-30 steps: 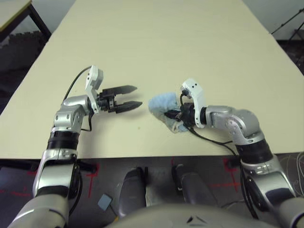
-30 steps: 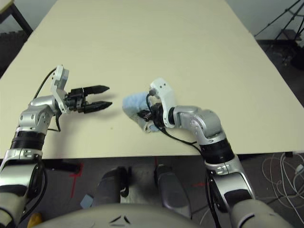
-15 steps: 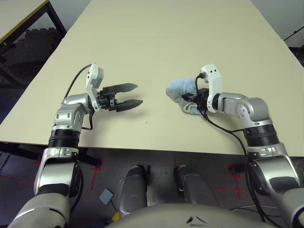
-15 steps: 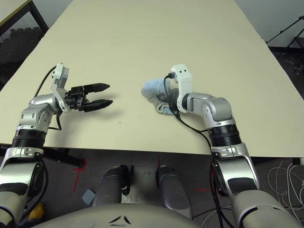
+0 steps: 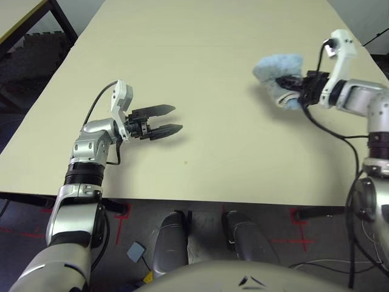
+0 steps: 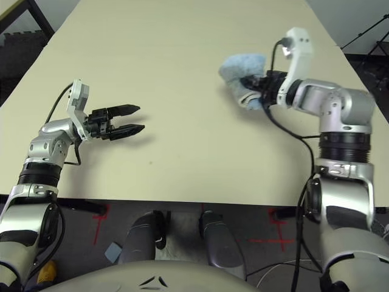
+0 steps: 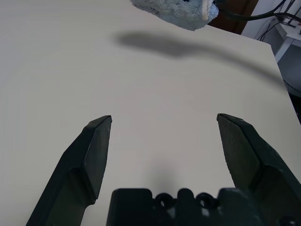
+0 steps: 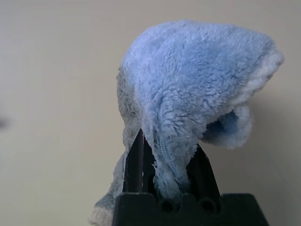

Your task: Wipe the water off the table with a rag.

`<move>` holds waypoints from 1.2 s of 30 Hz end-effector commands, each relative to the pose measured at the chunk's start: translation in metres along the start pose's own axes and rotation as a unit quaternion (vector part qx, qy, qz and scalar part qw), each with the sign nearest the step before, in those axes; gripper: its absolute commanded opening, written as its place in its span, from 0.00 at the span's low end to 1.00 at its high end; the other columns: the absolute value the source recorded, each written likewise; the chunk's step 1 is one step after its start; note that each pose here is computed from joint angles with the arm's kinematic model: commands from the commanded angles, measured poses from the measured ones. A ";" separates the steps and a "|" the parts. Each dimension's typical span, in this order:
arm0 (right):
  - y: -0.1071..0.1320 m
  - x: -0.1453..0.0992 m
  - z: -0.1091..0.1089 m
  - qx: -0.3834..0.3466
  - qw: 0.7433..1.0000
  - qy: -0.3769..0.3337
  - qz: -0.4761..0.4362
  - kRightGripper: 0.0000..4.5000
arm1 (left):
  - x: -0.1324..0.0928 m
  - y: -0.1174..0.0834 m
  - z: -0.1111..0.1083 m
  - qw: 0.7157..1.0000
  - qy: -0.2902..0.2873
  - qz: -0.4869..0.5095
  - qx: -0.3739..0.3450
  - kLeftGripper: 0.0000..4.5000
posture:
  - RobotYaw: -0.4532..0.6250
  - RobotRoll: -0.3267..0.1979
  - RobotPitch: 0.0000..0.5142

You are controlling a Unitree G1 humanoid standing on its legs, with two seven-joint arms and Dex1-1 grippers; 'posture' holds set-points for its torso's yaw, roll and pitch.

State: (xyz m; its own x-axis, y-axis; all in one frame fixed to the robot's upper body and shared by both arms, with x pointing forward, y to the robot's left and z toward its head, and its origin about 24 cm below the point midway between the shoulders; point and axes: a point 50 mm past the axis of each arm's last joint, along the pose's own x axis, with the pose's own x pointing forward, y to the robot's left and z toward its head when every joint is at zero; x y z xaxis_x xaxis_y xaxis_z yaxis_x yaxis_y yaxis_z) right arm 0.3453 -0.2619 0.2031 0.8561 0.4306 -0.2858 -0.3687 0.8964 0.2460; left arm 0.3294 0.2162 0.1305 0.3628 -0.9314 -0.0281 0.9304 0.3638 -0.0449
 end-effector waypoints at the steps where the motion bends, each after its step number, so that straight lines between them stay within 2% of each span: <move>1: -0.018 -0.012 0.008 -0.014 0.999 -0.011 -0.032 0.02 | -0.001 0.002 -0.003 1.000 0.010 0.005 0.004 1.00 | 0.19 0.62 0.26; 11: -0.060 -0.046 -0.005 -0.024 0.994 0.019 -0.102 0.02 | 0.000 0.006 -0.001 1.000 0.007 0.012 0.010 1.00 | 0.18 0.62 0.26; 18: -0.076 -0.065 -0.024 -0.023 0.992 0.058 -0.113 0.02 | -0.001 0.007 -0.001 1.000 0.008 0.014 0.013 1.00 | 0.18 0.62 0.26; 22: -0.073 -0.060 -0.039 -0.014 0.992 0.077 -0.095 0.02 | 0.000 0.008 0.000 1.000 0.008 0.013 0.013 1.00 | 0.18 0.62 0.26; 32: -0.061 -0.030 -0.048 -0.011 0.994 0.077 -0.071 0.02 | 0.002 0.009 0.001 1.000 0.009 0.012 0.014 1.00 | 0.17 0.62 0.26; 36: -0.064 -0.019 -0.053 -0.016 0.993 0.075 -0.092 0.02 | 0.000 0.009 0.001 1.000 0.008 0.018 0.014 1.00 | 0.18 0.62 0.26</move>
State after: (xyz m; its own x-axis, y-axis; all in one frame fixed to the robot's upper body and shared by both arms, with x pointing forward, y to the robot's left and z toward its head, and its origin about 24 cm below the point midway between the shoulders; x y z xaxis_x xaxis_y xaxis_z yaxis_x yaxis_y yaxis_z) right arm 0.3303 -0.3179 0.1435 0.8319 0.3120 -0.4589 -0.2550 0.9494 0.1832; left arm 0.3373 0.2171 0.1323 0.3840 -0.9227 -0.0344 0.9229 0.3846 -0.0158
